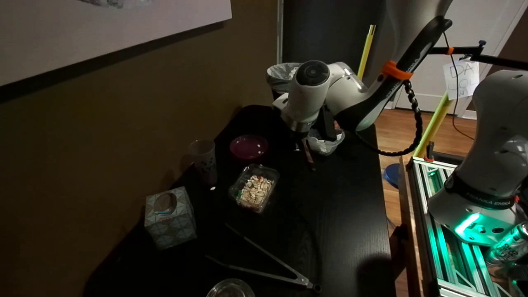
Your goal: Move the silver bowl to the left, pick up the lunchbox on the right and put it on the lid
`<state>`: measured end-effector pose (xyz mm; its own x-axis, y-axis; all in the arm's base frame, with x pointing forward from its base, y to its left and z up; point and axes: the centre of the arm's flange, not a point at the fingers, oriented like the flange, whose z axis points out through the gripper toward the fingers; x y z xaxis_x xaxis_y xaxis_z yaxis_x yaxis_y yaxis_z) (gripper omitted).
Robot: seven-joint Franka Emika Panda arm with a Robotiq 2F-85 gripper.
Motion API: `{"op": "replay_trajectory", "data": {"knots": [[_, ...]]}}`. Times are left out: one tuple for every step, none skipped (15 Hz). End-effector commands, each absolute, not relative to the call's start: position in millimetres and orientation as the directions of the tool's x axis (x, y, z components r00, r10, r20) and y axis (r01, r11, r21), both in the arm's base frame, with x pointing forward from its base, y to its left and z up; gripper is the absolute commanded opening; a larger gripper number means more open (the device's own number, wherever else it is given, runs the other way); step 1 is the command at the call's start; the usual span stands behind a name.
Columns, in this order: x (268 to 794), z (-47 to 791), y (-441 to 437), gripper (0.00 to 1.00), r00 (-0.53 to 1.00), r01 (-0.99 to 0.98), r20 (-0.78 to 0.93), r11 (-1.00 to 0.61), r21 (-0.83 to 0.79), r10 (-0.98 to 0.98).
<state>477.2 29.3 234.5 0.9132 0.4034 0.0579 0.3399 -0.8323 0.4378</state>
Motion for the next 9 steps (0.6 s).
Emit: {"op": "replay_trajectory", "data": {"knots": [[503.3,226.3,-26.7,1.0,0.973,0.16,0.084,-0.892,0.422,0.215],[505.1,224.2,-50.3,1.0,0.984,0.115,0.08,-0.904,0.411,0.161],[505.1,221.8,-71.7,1.0,0.991,0.065,0.082,-0.911,0.407,0.108],[503.1,220.1,-92.9,1.0,0.995,0.015,0.08,-0.916,0.4,0.052],[499.7,218.3,-113.1,1.0,0.997,-0.038,0.077,-0.918,0.395,-0.008],[494.7,215.8,-132.0,1.0,0.995,-0.092,0.074,-0.917,0.389,-0.069],[489.0,210.5,-149.9,1.0,0.989,-0.145,0.069,-0.912,0.384,-0.128],[484.2,204.2,-162.9,1.0,0.982,-0.191,0.06,-0.905,0.38,-0.182],[479.7,196.5,-171.7,1.0,0.972,-0.232,0.043,-0.899,0.372,-0.233]]}}
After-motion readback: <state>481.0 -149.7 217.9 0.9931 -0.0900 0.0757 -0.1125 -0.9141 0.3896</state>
